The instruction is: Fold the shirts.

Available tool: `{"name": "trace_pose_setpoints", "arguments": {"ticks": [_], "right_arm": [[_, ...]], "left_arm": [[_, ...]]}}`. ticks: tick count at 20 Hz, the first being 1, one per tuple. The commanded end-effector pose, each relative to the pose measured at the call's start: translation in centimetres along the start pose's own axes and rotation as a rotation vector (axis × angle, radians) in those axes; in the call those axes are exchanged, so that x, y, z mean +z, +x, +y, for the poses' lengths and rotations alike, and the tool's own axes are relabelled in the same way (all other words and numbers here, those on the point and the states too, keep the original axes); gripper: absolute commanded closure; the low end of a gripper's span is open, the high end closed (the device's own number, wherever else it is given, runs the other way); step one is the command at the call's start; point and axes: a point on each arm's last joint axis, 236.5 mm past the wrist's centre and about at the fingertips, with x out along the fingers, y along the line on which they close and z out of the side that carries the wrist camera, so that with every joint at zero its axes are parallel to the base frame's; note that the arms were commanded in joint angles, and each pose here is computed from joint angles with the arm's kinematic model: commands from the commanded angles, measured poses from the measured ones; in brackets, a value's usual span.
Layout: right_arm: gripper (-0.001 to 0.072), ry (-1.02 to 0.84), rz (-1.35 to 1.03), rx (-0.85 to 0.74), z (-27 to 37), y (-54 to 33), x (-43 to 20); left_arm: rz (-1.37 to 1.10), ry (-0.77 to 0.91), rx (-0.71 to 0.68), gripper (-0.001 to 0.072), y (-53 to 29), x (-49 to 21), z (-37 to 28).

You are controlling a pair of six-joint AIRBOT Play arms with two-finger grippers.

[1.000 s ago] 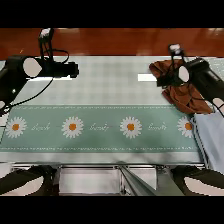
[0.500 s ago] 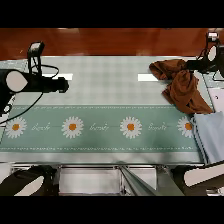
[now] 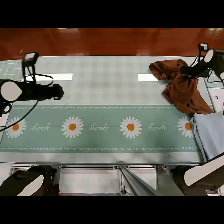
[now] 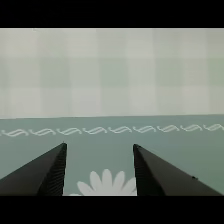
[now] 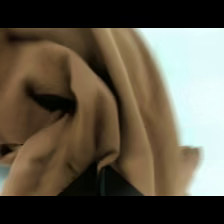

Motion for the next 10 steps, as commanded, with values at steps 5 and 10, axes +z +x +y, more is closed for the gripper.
{"name": "trace_pose_setpoints", "arguments": {"ticks": [5, 10], "right_arm": [[0.0692, -0.088, -0.498, 0.153, 4.9, -24.8, 9.9], [0.0692, -0.218, -0.792, 0.229, 10.9, -41.5, 9.5]], "left_arm": [[-0.188, -0.222, 0.18, 0.0202, -8.3, 2.1, 9.8], [-0.33, -0.233, 0.169, 0.0203, -12.7, 0.5, 9.1]]}}
